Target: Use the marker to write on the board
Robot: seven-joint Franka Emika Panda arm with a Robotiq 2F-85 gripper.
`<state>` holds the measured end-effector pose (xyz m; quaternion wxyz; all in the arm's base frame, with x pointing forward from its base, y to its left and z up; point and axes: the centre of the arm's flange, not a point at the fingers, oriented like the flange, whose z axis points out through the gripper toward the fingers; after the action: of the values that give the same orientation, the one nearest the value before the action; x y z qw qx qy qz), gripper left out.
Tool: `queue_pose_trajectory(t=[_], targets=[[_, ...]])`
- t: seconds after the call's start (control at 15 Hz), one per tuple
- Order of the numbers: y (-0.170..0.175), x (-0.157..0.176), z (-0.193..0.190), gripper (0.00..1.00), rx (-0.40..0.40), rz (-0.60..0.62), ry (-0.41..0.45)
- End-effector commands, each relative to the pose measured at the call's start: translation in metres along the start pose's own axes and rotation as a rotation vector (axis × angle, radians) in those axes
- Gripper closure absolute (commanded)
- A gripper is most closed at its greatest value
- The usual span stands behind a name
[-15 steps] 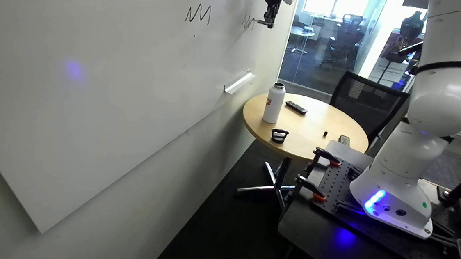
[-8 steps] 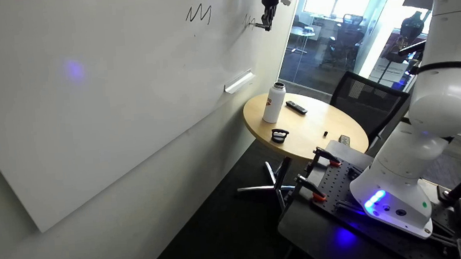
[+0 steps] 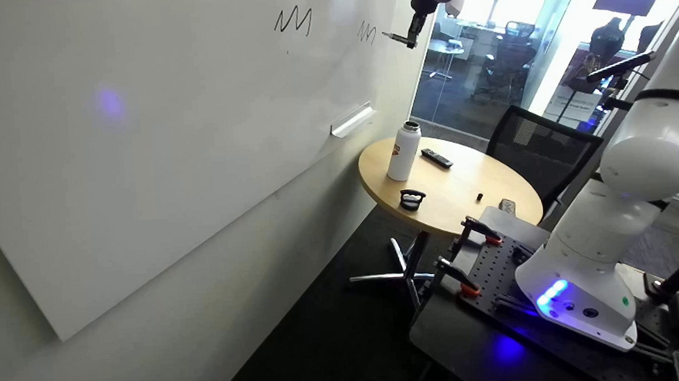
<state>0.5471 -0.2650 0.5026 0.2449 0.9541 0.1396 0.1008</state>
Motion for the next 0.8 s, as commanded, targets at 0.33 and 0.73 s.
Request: queue_pose_trajectory(t=[0.33,0.73], targets=[[-0.066,-0.115,0.001,0.93,0.082,-0.133,0.054],[-0.063,-0.105,0.008,0.79,0.085,-0.112,0.036]])
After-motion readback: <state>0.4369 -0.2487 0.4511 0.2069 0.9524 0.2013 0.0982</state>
